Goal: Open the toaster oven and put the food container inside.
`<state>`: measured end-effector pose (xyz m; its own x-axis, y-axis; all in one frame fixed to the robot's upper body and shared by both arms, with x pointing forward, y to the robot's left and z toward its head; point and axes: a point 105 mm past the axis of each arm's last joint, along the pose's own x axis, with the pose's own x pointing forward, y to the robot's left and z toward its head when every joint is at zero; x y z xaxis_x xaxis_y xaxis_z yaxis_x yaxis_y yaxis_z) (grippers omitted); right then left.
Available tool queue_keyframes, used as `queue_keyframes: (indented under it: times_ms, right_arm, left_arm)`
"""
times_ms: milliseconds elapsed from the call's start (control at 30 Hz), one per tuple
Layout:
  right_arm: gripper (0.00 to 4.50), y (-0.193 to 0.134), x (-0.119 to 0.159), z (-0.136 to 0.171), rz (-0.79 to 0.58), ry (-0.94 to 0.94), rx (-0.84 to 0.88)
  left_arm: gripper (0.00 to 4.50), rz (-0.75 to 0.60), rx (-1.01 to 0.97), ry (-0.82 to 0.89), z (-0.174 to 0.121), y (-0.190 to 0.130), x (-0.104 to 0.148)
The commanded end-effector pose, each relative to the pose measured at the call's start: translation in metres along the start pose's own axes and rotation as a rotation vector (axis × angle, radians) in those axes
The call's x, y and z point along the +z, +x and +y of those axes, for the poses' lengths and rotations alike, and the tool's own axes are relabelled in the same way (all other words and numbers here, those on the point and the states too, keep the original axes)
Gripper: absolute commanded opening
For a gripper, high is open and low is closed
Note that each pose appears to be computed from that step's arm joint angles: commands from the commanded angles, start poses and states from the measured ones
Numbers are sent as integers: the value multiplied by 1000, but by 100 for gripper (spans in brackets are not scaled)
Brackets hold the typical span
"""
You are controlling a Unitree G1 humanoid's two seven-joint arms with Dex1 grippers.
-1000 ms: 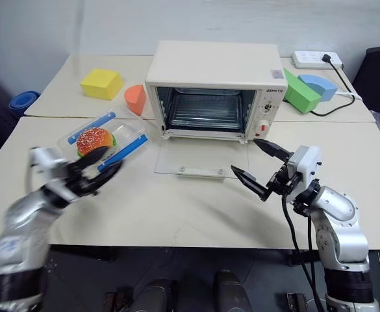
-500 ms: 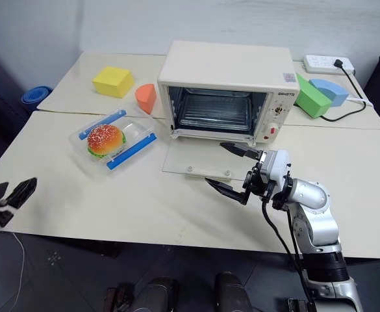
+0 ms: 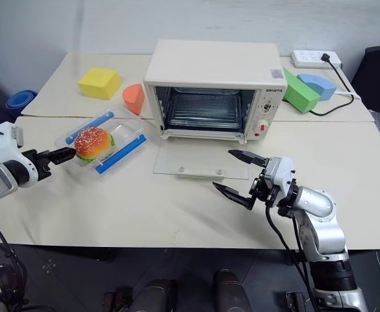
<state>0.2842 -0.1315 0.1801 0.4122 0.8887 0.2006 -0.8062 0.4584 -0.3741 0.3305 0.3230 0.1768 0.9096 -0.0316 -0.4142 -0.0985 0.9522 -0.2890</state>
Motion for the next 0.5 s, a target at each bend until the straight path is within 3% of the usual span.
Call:
queue_keyframes:
  times_ms: [33,100,200,500]
  right_arm:
    - [450,-1,14,0,-33,-58,-15]
    - [450,-2,14,1,-32,-57,-19]
    - [450,-3,12,3,-29,-55,-29]
    - [450,-5,15,-3,-33,-83,-57]
  left_arm:
    - [446,-14,14,20,1,-5,13]
    - [446,4,7,16,0,-3,10]
    - [392,58,-8,-5,-1,5,0]
    - [126,77,-25,-93,1,19,2]
